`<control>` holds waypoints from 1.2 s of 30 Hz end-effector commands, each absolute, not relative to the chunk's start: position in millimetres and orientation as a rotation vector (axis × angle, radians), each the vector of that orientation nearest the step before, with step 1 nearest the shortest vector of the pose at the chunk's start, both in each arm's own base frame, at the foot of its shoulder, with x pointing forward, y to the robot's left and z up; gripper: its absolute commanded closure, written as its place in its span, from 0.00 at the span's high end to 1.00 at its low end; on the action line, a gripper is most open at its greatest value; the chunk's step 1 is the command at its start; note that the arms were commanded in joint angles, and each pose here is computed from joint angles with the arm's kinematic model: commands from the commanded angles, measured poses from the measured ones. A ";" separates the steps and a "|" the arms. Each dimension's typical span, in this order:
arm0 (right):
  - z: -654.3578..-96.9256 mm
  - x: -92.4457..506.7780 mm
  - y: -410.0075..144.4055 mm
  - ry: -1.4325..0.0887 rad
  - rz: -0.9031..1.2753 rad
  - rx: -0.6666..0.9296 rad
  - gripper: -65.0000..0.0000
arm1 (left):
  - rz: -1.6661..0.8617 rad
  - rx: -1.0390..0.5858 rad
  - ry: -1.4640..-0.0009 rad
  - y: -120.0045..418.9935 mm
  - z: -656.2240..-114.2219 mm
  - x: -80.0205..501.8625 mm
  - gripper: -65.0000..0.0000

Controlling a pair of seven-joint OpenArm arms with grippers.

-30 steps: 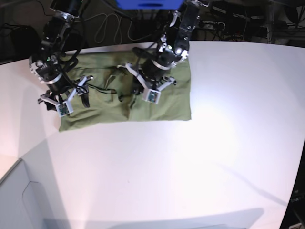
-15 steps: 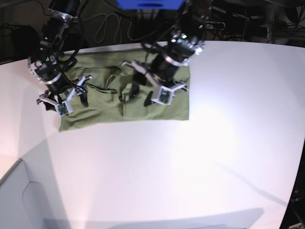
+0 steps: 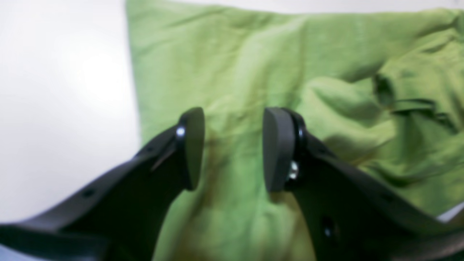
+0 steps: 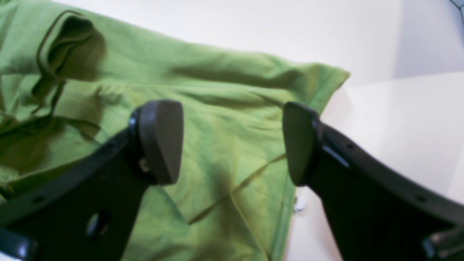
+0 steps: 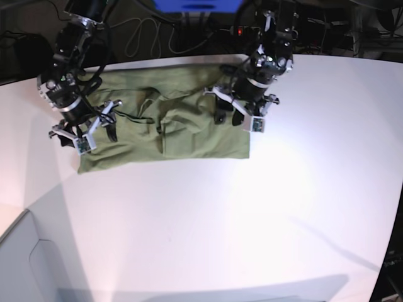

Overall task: Fold the T-shirt properly
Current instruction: 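Lower the folded end onto the shirt near the right gripper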

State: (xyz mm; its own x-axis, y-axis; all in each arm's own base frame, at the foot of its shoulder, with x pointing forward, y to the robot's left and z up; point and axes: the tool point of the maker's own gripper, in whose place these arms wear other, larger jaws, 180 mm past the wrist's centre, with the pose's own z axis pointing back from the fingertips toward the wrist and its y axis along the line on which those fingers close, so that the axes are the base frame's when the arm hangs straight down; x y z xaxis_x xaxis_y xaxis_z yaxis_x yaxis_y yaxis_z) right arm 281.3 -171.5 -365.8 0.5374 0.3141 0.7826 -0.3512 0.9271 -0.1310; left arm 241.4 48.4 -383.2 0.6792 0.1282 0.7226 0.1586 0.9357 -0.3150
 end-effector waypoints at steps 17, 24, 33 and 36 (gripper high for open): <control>-351.6 289.9 -173.2 -0.977 0.399 0.037 0.65 | -0.371 -0.655 -0.816 -50.2 -341.6 193.5 0.39; -350.5 289.3 -184.5 -0.978 0.370 0.015 0.67 | -0.420 -0.621 -0.829 -35.2 -337.7 191.2 0.39; -378.3 282.3 -211.9 -0.908 0.280 0.015 0.78 | -0.367 -0.531 -0.826 0.2 -351.7 202.4 0.39; -390.3 278.2 -211.5 -0.878 0.269 0.034 0.78 | -0.342 -0.525 -0.783 0.4 -368.6 199.4 0.40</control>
